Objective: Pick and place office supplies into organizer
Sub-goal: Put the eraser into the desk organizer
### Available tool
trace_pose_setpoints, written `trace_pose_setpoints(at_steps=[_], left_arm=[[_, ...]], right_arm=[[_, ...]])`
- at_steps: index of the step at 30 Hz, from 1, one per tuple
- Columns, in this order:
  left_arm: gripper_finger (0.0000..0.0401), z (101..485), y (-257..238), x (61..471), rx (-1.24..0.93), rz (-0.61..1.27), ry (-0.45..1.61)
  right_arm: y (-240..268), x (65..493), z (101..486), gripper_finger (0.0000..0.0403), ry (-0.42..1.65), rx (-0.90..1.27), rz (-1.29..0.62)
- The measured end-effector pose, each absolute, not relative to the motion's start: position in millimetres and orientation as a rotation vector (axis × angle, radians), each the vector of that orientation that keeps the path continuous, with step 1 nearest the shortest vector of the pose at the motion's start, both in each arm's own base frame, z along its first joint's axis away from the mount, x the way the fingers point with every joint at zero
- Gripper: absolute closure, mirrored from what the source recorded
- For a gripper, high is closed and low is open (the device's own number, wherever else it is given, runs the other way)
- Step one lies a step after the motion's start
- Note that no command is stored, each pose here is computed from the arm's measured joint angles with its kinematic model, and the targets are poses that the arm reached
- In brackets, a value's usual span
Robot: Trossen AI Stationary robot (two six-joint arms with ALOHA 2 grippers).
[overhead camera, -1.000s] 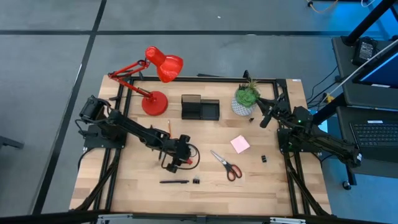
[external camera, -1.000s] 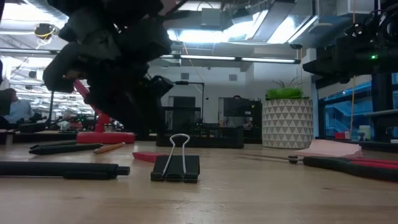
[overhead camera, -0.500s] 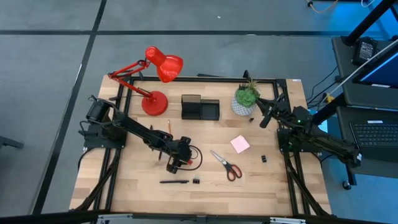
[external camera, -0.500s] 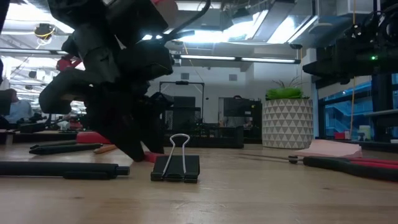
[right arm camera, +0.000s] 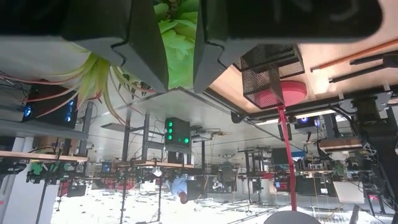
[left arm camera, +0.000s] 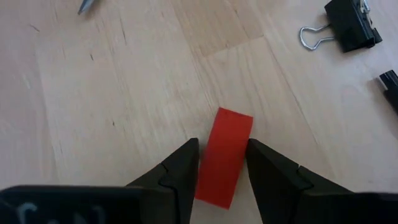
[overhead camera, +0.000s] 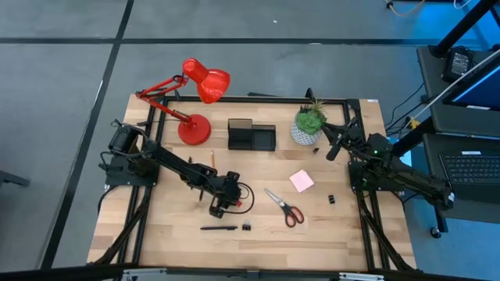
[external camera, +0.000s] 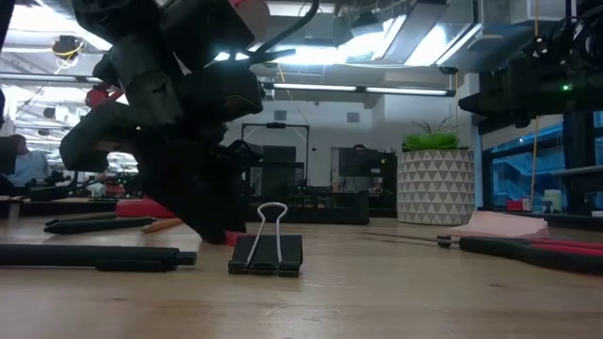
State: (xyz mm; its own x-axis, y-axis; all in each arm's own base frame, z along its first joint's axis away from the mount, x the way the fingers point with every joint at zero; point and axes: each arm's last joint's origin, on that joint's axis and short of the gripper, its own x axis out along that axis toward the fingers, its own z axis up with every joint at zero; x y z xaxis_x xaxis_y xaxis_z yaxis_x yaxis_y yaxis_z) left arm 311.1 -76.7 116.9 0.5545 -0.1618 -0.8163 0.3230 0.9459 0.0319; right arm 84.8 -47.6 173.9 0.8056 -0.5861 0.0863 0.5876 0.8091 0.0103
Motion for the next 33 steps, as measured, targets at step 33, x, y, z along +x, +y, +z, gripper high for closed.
trace_pose_setpoints(at_steps=[33], left_arm=[[0.0308, 143, -74, 311, 0.202, -0.229, 0.829]], right_arm=[[-48, 85, 174, 0.0323, -0.088, -0.018, -0.628]])
